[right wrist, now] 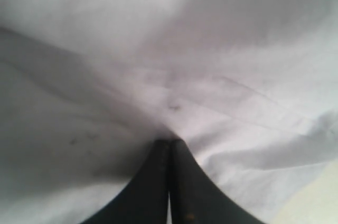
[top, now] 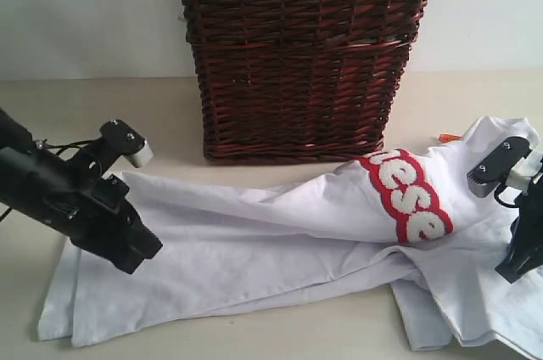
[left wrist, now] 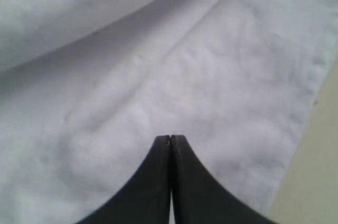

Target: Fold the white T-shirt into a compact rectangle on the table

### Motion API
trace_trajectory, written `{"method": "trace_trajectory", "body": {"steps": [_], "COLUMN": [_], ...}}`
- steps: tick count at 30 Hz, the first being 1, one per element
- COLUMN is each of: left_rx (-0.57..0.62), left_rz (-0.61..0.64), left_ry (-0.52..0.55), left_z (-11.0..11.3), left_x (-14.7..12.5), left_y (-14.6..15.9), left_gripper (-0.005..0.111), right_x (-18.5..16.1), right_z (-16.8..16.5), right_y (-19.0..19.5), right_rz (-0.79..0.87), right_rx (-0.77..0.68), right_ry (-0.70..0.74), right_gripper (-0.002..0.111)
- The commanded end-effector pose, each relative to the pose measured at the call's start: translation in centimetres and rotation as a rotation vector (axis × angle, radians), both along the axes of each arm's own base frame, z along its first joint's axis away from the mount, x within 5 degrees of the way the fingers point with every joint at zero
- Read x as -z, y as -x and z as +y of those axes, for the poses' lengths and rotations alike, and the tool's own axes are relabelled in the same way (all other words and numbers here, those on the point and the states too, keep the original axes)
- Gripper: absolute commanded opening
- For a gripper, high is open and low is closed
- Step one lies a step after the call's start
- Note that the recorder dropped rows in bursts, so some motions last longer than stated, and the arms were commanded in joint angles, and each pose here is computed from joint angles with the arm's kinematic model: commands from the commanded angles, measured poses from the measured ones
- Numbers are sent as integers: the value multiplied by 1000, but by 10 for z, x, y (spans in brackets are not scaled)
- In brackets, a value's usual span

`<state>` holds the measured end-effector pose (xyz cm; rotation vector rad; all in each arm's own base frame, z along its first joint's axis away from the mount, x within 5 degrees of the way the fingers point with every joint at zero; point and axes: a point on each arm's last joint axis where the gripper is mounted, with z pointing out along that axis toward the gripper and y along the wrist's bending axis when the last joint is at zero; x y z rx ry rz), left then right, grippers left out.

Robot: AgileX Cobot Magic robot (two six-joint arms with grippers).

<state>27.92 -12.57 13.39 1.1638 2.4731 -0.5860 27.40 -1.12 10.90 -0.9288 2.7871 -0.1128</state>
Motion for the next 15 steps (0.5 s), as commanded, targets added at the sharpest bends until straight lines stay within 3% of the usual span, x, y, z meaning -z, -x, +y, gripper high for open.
{"method": "trace_trajectory", "body": {"steps": [1, 15], "left_rx": [12, 33], "left_rz": [78, 285], "left_ry": [-1, -49], "left_z": [2, 16], "left_x": [10, 42], "left_y": [15, 66], "left_gripper": [0, 0], "right_x": [7, -12], "right_z": [-1, -1], "right_y": [2, 3], "right_rz": [6, -43], "right_rx": [0, 6], "right_ry": [1, 1], "right_gripper": [0, 0]}}
